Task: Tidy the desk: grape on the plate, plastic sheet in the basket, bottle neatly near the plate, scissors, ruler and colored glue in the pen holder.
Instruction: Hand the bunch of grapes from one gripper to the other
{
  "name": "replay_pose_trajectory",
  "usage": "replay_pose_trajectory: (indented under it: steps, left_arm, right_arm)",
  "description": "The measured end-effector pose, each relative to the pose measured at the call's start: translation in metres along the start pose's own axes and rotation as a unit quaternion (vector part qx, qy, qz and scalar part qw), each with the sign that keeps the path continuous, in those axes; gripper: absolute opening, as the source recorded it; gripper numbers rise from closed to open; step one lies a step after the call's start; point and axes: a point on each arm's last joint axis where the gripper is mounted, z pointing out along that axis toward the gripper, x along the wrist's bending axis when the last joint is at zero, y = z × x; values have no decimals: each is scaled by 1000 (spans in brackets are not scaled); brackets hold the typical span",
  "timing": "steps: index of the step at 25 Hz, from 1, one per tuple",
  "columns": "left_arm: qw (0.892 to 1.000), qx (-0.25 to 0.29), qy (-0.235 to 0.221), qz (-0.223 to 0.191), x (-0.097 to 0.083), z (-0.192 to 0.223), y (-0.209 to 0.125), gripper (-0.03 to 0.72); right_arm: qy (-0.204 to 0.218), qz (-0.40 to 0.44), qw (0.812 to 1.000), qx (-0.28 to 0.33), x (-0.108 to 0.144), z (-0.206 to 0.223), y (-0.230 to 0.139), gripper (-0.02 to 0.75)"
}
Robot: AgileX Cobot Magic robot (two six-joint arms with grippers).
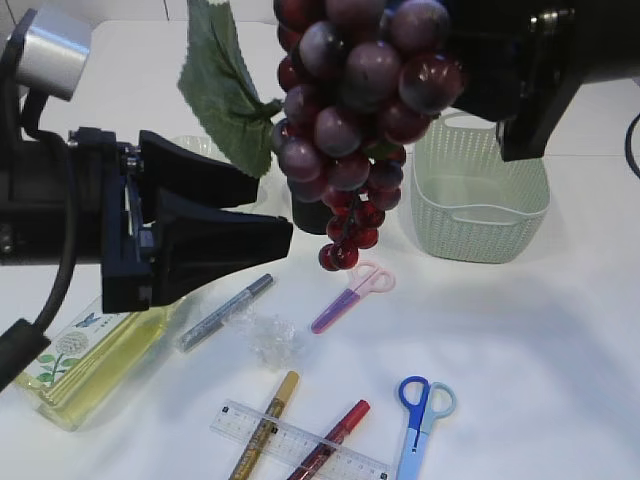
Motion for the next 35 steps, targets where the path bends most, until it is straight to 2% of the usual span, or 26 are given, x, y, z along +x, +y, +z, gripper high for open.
replay_pose_trajectory:
  steps: [11, 28, 32, 35]
  left_arm:
    - [999, -17, -29, 27, 4, 29, 27, 563]
    - [995, -30, -74, 52, 4, 74, 52, 561]
    - [996, -24, -71, 48, 8, 79, 48, 486]
    - [996, -22, -70, 47, 8, 80, 47, 347]
  right_arm:
    - [37, 6, 999, -22, 12, -3, 0, 179]
    - [41, 8, 999, -23, 13, -3, 1, 180]
    - [42, 9, 999, -24, 14, -3, 1, 180]
    - [42, 9, 999, -24, 14, -3, 1, 180]
